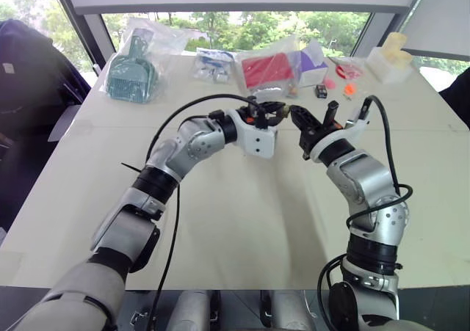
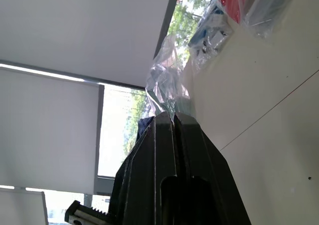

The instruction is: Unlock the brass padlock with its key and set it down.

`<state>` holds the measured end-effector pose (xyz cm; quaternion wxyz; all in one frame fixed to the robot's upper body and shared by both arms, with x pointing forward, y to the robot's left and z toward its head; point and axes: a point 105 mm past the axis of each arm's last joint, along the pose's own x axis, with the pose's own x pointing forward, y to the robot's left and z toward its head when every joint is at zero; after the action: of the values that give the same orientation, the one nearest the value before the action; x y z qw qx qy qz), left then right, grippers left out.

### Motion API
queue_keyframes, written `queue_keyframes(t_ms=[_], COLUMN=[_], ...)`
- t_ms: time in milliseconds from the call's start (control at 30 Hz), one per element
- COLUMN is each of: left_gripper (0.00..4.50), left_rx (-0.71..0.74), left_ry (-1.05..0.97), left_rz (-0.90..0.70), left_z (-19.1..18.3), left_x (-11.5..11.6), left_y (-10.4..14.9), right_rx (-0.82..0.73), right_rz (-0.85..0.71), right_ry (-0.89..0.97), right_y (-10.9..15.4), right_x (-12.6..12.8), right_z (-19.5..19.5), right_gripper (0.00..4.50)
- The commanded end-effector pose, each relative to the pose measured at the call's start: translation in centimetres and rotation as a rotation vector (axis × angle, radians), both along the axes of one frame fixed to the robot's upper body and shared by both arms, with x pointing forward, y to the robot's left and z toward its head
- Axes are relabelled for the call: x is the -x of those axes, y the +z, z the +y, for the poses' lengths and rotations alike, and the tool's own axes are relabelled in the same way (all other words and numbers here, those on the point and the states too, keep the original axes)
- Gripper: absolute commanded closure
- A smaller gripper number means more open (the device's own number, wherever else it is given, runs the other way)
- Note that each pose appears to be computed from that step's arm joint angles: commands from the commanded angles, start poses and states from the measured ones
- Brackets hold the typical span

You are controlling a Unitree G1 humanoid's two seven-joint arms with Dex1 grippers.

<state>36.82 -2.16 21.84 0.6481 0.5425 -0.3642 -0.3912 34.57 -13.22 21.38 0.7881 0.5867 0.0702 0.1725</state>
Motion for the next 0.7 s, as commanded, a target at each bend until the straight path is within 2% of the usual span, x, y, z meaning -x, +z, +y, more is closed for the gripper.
queue_keyframes(t_ms=[33,133,167,200,300,433,700], left_gripper=[3.82,3.82,3.82,3.82,3.82,3.82,3.82], left_rx=[0.037,0.008,0.005,0.002,0.018,0.036,0.051], left_ry=[-0.137,-0.123,-0.119,-0.118,-0.113,-0.117,-0.147], left_rz=[0.021,0.084,0.091,0.094,0.100,0.093,0.080], left_z=[-1.5,-0.9,-0.8,-0.7,-0.5,-0.4,-0.5], left_x=[1.9,1.1,0.9,0.7,0.4,0.3,1.1], left_y=[1.9,1.6,1.8,1.9,2.4,2.8,2.8], right_rx=[0.175,0.337,0.419,0.490,0.565,0.659,0.657], right_rz=[-0.054,-0.222,-0.255,-0.286,-0.362,-0.374,-0.385], right_ry=[-0.080,-0.032,-0.018,0.004,0.113,0.162,0.203], right_y=[-0.3,1.4,1.4,1.4,1.3,0.8,0.5], right_x=[-0.4,0.7,0.9,1.1,2.3,2.5,2.2], right_z=[-1.8,-2.1,-2.3,-2.4,-2.0,-2.3,-1.6], right_gripper=[4.23,3.23,2.63,2.20,0.75,0.75,0.75])
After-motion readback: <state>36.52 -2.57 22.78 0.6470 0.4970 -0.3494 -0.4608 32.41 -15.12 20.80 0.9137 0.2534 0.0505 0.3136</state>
